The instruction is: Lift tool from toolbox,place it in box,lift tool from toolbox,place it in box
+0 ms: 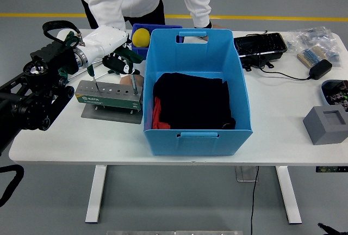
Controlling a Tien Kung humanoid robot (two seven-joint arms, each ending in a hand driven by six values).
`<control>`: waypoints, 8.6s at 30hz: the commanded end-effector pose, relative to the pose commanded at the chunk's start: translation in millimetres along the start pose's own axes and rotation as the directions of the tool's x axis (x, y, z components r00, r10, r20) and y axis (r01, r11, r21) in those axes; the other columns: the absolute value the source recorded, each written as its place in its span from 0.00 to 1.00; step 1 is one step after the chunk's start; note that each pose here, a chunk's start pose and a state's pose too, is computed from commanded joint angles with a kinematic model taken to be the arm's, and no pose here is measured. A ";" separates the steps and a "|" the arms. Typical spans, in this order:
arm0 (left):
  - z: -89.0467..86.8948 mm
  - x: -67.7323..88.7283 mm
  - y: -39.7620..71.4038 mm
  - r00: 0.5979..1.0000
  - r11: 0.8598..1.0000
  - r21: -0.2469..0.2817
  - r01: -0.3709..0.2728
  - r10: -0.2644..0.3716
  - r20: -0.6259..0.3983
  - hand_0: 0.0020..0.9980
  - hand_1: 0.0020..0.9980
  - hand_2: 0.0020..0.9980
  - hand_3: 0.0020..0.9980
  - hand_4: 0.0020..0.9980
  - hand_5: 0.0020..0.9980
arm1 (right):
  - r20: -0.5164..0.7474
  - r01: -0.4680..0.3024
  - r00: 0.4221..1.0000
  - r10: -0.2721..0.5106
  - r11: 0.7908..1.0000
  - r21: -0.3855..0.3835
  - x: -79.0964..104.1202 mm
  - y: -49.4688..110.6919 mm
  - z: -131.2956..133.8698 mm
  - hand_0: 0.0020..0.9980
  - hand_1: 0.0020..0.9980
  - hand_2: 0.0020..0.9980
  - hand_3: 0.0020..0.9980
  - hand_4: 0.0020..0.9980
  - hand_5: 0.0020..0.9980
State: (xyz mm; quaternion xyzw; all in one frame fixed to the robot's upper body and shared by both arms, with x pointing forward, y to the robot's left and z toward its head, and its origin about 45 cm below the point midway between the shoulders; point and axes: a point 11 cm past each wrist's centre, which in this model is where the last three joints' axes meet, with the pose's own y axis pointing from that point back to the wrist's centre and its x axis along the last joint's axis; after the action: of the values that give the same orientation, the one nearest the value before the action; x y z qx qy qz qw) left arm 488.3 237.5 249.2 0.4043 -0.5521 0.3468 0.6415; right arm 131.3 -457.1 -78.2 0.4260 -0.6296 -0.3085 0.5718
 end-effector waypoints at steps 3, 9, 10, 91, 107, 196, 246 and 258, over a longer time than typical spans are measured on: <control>-0.6 -0.8 0.1 1.000 1.000 0.004 -0.006 0.006 0.003 0.25 0.11 0.13 0.18 1.00 0.60 | 0.003 -0.001 1.000 0.001 1.000 0.002 0.3 0.0 -0.7 0.62 0.60 0.67 0.55 0.78 0.66; 0.2 -0.4 -1.4 1.000 1.000 0.012 -0.016 0.016 0.004 0.22 0.08 0.11 0.15 1.00 0.61 | 0.001 -0.001 1.000 0.001 1.000 0.005 1.0 0.2 -2.7 0.62 0.60 0.67 0.55 0.78 0.66; -0.1 -0.5 -1.4 1.000 1.000 0.014 -0.018 0.018 0.005 0.22 0.08 0.11 0.15 1.00 0.61 | 0.000 -0.001 1.000 0.001 1.000 0.006 1.1 0.2 -3.1 0.62 0.60 0.67 0.55 0.78 0.66; 41.6 154.4 3.6 0.949 0.927 -0.207 -0.313 0.313 -0.035 0.17 0.00 0.03 0.03 0.71 0.57 | -0.006 -0.001 1.000 0.001 1.000 -0.018 1.1 -1.0 11.3 0.62 0.60 0.67 0.55 0.78 0.66; 134.9 115.3 -13.2 0.969 0.888 -0.392 -0.241 0.200 -0.144 0.17 0.00 0.03 0.03 0.68 0.54 | -0.007 -0.001 1.000 0.001 1.000 -0.013 1.3 -0.8 8.2 0.62 0.60 0.67 0.55 0.78 0.66; -32.3 -9.1 56.1 0.992 0.997 0.036 -0.068 0.071 -0.102 0.76 0.65 0.66 0.59 0.90 0.77 | -0.003 -0.008 1.000 0.008 1.000 -0.009 2.9 -0.9 7.0 0.62 0.60 0.67 0.54 0.78 0.65; -58.6 -31.5 39.6 0.897 0.958 -0.018 0.288 -0.263 0.355 0.79 0.54 0.45 0.32 0.90 0.73 | -0.007 -0.006 1.000 0.006 1.000 -0.015 2.4 -0.8 8.1 0.62 0.60 0.67 0.54 0.78 0.65; -54.2 -33.1 37.5 0.897 0.957 -0.035 0.287 -0.256 0.360 0.74 0.36 0.30 0.20 0.89 0.74 | -0.005 -0.007 1.000 0.007 1.000 -0.011 3.3 -0.7 6.3 0.62 0.60 0.67 0.54 0.78 0.65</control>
State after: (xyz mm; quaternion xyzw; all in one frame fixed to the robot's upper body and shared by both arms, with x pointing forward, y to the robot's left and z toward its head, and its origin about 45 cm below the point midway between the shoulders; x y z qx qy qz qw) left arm 473.1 302.6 218.1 0.5044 -0.6107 0.1513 0.5913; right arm 125.3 -461.0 -78.2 0.4214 -0.6280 -0.3089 0.5768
